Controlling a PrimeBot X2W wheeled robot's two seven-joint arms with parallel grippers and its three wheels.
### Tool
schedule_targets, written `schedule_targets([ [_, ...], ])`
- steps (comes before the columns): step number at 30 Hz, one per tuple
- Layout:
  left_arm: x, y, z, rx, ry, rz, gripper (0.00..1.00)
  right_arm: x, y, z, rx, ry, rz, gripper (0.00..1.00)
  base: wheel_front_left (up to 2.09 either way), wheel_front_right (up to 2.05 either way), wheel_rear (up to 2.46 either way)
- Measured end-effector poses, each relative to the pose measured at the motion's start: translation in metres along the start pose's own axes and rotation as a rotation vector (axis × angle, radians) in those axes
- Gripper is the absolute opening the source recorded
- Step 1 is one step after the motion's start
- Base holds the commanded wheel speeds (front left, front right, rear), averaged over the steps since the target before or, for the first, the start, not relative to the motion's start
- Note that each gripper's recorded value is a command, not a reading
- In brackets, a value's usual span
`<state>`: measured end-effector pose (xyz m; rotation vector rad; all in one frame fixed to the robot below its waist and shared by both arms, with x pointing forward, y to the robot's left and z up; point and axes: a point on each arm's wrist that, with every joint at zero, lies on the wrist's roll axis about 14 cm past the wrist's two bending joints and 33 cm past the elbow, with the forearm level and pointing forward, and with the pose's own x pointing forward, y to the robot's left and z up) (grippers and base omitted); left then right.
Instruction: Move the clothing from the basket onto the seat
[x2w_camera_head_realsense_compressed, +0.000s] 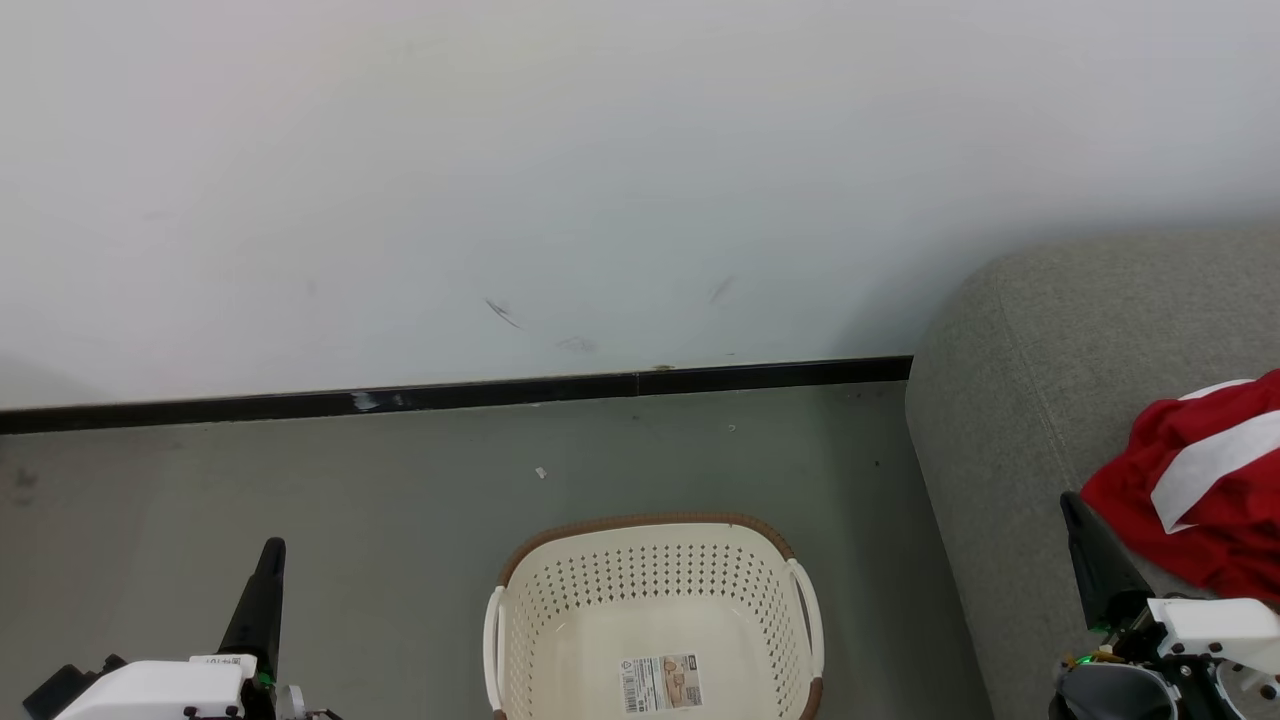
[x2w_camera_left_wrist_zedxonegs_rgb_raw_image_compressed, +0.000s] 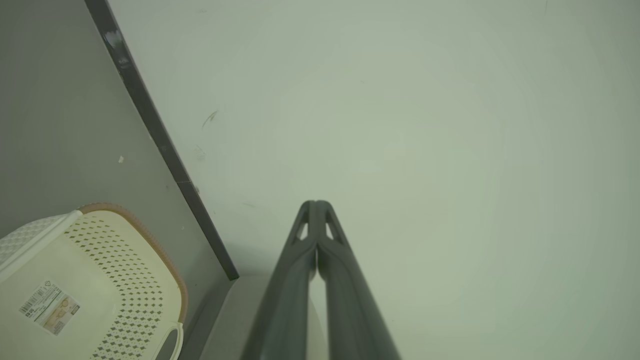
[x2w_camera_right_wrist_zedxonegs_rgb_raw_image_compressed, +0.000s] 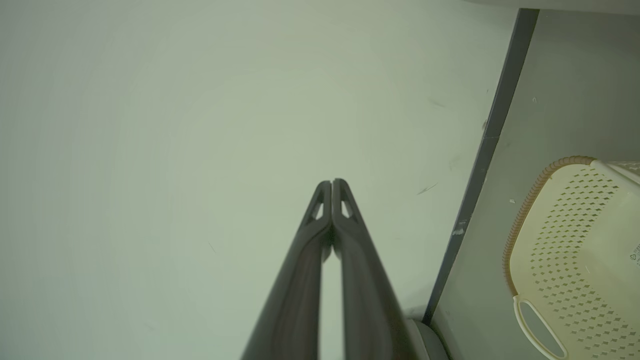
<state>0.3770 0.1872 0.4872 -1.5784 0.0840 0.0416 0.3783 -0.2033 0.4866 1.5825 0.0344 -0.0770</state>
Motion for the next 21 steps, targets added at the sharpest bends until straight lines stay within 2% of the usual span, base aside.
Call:
schedule_targets([
  [21,0.0000,0.0001,0.0000,0.000,0.000,0.000,0.00,0.0000,0.0000,0.0001,-0.001,0.000,0.000,0.00,0.00,0.00,0.00],
])
